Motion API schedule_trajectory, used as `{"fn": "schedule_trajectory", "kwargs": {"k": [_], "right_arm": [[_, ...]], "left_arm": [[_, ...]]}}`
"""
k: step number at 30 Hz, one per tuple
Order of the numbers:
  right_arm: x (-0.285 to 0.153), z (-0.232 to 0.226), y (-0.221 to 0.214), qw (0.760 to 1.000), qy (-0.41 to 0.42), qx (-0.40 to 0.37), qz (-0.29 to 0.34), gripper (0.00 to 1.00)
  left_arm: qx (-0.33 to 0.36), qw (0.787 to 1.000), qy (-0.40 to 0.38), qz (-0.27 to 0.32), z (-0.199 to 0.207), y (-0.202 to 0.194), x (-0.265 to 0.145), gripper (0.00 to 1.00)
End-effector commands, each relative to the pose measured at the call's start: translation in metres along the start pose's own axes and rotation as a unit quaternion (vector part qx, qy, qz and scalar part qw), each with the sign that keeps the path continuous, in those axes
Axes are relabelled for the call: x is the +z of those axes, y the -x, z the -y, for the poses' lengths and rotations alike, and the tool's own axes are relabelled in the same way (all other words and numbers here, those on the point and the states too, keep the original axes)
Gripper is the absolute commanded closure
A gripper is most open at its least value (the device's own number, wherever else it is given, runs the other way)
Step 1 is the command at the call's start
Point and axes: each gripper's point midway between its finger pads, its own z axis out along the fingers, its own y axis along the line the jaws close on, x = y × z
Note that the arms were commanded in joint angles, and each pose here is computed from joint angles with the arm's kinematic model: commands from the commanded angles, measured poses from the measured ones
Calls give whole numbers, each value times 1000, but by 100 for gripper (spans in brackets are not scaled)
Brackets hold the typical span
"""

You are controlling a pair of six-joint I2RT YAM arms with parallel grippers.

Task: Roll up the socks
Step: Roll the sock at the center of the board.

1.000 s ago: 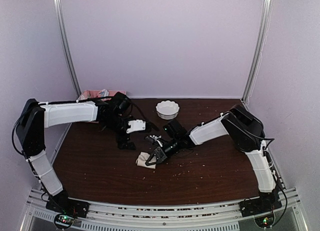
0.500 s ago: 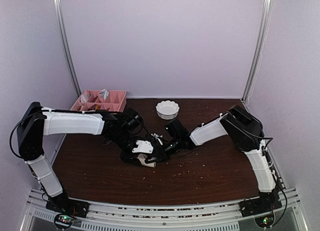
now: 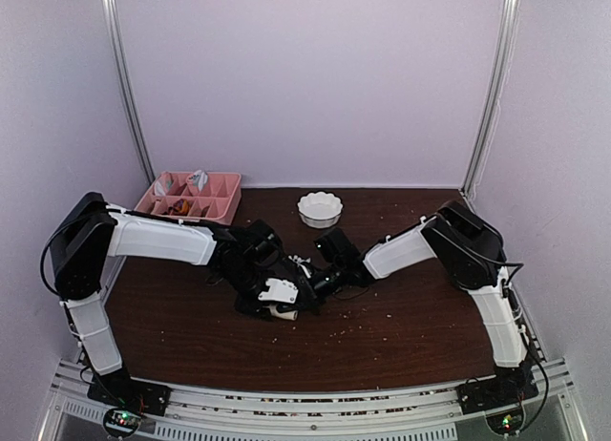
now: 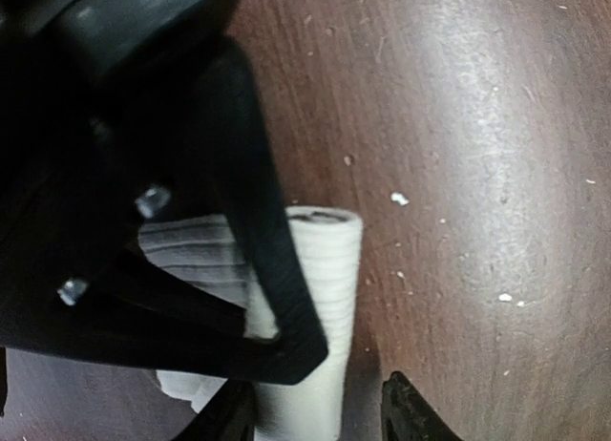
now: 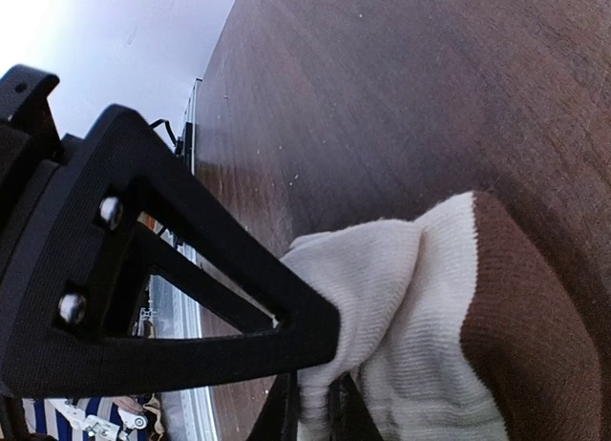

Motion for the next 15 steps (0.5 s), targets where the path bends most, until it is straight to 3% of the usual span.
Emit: {"fn": "schedule_trajectory", "kwargs": {"k": [1,7,11,15], "right_arm": [[0,97,-103,977,-141,130,-93,100],[-1,98,-103,977,-144,124,-93,100],[-1,96,-99,978,-142,121,-89,100],[-1,91,-93,980,-137,118,-78,100]], "left_arm": [[-11,1000,18,0,-7,1,2,54],[-19,999,24,10,-13,5,-13,54],[-22,1000,9,-8,-11,-3,-1,54],[-23,1000,-8,-11,-9,-3,10,61]]}}
